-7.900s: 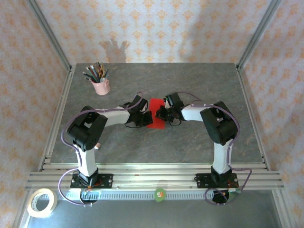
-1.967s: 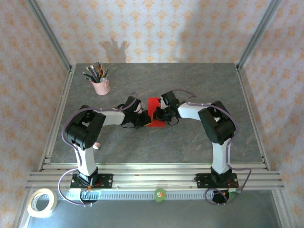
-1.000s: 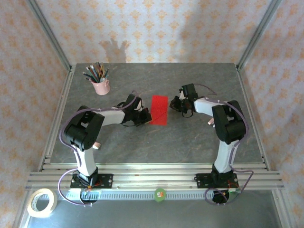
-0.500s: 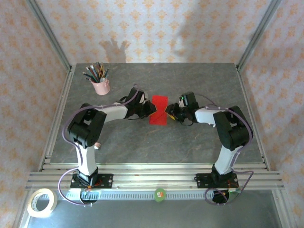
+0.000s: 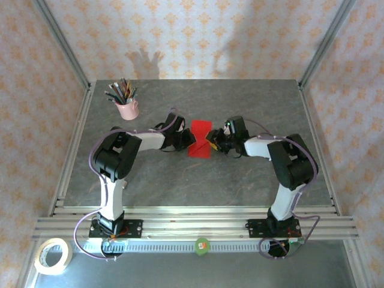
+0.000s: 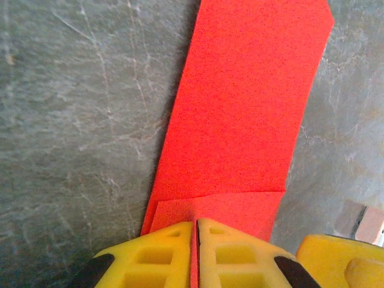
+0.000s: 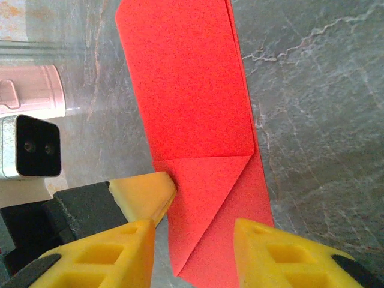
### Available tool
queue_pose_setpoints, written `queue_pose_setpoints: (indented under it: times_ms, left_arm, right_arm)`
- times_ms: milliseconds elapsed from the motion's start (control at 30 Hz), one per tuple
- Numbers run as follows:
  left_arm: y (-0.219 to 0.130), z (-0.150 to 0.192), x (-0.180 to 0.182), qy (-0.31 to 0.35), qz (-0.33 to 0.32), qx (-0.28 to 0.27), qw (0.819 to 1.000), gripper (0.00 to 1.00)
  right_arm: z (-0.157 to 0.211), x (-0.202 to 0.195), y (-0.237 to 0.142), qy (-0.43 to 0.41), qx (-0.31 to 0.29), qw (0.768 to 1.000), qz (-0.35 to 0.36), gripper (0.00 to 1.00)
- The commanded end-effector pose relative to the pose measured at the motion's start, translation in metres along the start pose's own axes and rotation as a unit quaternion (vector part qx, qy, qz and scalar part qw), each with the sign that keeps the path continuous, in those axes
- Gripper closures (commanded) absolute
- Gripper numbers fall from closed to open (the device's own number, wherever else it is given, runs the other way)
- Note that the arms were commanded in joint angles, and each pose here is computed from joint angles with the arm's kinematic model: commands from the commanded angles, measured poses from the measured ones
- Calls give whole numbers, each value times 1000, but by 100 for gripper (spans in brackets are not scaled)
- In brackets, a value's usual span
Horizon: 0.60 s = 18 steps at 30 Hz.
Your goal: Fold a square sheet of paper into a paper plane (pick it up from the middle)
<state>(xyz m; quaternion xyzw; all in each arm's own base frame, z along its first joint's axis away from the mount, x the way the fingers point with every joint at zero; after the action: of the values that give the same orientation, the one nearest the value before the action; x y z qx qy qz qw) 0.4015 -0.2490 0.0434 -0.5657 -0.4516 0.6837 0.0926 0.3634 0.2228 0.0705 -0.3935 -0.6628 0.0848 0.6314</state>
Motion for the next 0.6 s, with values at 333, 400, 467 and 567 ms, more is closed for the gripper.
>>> queue_pose_setpoints:
  times_ms: [333,400,467,567]
  left_arm:
    - [-3,5,28,-79,-5,-12,997,89]
    - [-3,7,28,-78,-4,-9,997,90]
    - [-3,7,29,-79,-4,-8,997,91]
    - [-2,7,30,-80,-4,-7,997,91]
  right_arm:
    - [1,-1,19,12,-1,1000,13,66]
    - [2,3,20,3,0,1000,10,68]
    - [3,4,22,1,1,1000,10,70]
    - [3,4,24,0,3,1000,10,73]
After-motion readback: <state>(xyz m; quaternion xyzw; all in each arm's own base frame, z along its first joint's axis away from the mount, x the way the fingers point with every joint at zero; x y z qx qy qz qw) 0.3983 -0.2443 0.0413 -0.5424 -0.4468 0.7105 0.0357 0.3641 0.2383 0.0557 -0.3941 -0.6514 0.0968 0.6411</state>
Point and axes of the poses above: each hand's point on the last joint's axis, 136 mm out from that joint toward the fingers, its own y axis out along the fingers, its own x axis along the line the jaws close on, z = x × y, the point moved 3 cm from there along -y, back along the fingers, and after that the axes turned 8 degrees about -y, right-handed, at the moved point
